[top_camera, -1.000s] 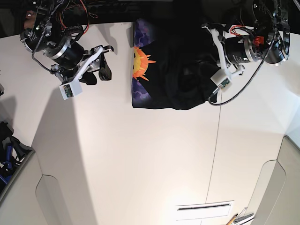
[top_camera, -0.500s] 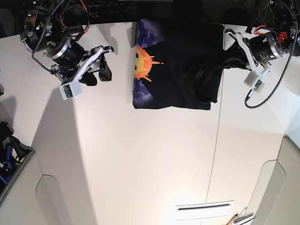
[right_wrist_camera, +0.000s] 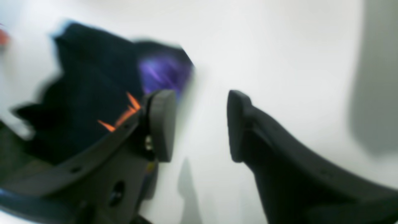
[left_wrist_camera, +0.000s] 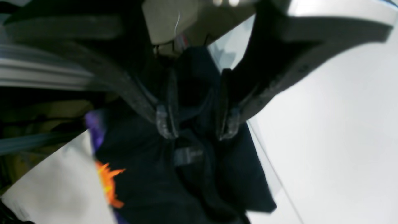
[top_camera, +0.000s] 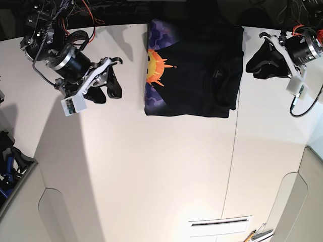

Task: Fold the T-shirt properly
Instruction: 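Press and tuck the folded bundle edge with the left gripper, then grasp the folded shirt with the right gripper and slide it aside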

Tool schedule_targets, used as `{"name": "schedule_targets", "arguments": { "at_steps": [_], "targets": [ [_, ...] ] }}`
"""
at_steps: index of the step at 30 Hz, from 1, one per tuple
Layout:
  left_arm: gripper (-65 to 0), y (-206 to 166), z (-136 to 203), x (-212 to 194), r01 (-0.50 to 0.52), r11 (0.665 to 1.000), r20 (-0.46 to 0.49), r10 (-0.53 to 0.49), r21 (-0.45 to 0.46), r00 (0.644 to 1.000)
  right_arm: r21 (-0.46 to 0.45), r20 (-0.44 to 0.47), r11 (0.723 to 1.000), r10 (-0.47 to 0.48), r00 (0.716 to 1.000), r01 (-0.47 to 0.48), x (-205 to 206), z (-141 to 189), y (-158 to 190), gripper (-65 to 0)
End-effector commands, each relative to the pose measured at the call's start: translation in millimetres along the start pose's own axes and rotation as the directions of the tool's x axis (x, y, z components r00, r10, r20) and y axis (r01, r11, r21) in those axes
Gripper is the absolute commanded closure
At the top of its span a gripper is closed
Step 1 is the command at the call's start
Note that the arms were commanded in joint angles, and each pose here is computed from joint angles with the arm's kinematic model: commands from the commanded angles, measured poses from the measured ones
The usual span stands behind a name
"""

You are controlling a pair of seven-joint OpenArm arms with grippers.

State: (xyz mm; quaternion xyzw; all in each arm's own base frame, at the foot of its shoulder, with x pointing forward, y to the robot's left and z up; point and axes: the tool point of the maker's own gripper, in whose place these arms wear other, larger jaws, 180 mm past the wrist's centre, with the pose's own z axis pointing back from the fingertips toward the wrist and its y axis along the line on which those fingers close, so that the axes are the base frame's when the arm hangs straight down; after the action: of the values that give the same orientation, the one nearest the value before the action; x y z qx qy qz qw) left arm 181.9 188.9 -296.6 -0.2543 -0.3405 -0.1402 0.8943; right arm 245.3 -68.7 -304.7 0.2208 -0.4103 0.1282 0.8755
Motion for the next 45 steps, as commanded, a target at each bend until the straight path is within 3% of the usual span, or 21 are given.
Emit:
{"name": "schedule_targets", "arguments": {
  "at_steps": [1,3,6,7,11,14,16,21,24,27,33,38,41,45],
  "targets": [
    [-23.1,-7,3,12,0.022,0.999,0.043,-0.021,-0.026,0.999,0.055,0.085,0.998,0.036,0.996,-0.041,23,2,11,-25.5],
    [-16.6,-15,2,14,0.014,0.997,0.056,-0.01,-0.071,0.998,0.114,0.139,0.989,0.076,0.987,-0.092,41,0,24,-18.7],
    [-2.9,-38,0,14,0.001,0.982,0.059,0.01,-0.188,0.998,0.15,0.191,0.976,0.128,0.973,-0.158,65,-6,38,-1.1],
    [0.0,-45,-1,16,-0.001,0.975,0.067,0.016,-0.223,0.998,0.151,0.205,0.971,0.151,0.967,-0.184,72,-9,42,0.0],
    [0.0,-70,-16,6,-0.002,0.947,0.018,0.008,-0.32,1.0,0.105,0.239,0.953,0.252,0.938,-0.283,95,-26,45,0.0],
    [0.0,-96,-28,-5,-0.008,0.911,-0.028,-0.004,-0.412,1.0,0.127,0.197,0.944,0.277,0.941,-0.304,95,-51,45,0.0],
    [0.0,-105,-37,-17,-0.002,0.905,-0.08,-0.035,-0.426,0.996,0.166,0.147,0.942,0.27,0.952,-0.293,87,-72,46,0.0],
    [0.0,-96,-53,-51,0.039,0.936,-0.219,-0.122,-0.35,0.968,0.237,-0.012,0.942,0.246,0.969,-0.236,56,-118,40,0.0],
    [0.0,-66,-59,-74,0.059,0.971,-0.321,-0.134,-0.233,0.938,0.251,-0.1,0.949,0.221,0.97,-0.19,34,-134,32,0.0],
    [0.0,-31,-69,-83,0.075,0.992,-0.326,-0.105,-0.104,0.939,0.257,-0.175,0.953,0.208,0.962,-0.16,13,-136,29,0.0],
    [0.0,18,-89,-75,0.08,0.997,-0.289,-0.071,0.022,0.955,0.296,-0.266,0.951,0.176,0.948,-0.094,-27,-122,38,0.0],
    [0.0,35,-99,-29,0.117,0.991,-0.207,-0.1,0.071,0.973,0.277,-0.309,0.956,0.186,0.933,-0.098,-55,-96,33,0.0],
    [0.0,40,-103,6,0.137,0.986,-0.114,-0.126,0.093,0.985,0.245,-0.308,0.963,0.187,0.933,-0.112,-61,-76,26,0.0],
    [0.0,45,-105,41,0.139,0.983,-0.02,-0.138,0.12,0.99,0.178,-0.248,0.978,0.149,0.957,-0.106,-48,-52,18,0.0]
  ]
}}
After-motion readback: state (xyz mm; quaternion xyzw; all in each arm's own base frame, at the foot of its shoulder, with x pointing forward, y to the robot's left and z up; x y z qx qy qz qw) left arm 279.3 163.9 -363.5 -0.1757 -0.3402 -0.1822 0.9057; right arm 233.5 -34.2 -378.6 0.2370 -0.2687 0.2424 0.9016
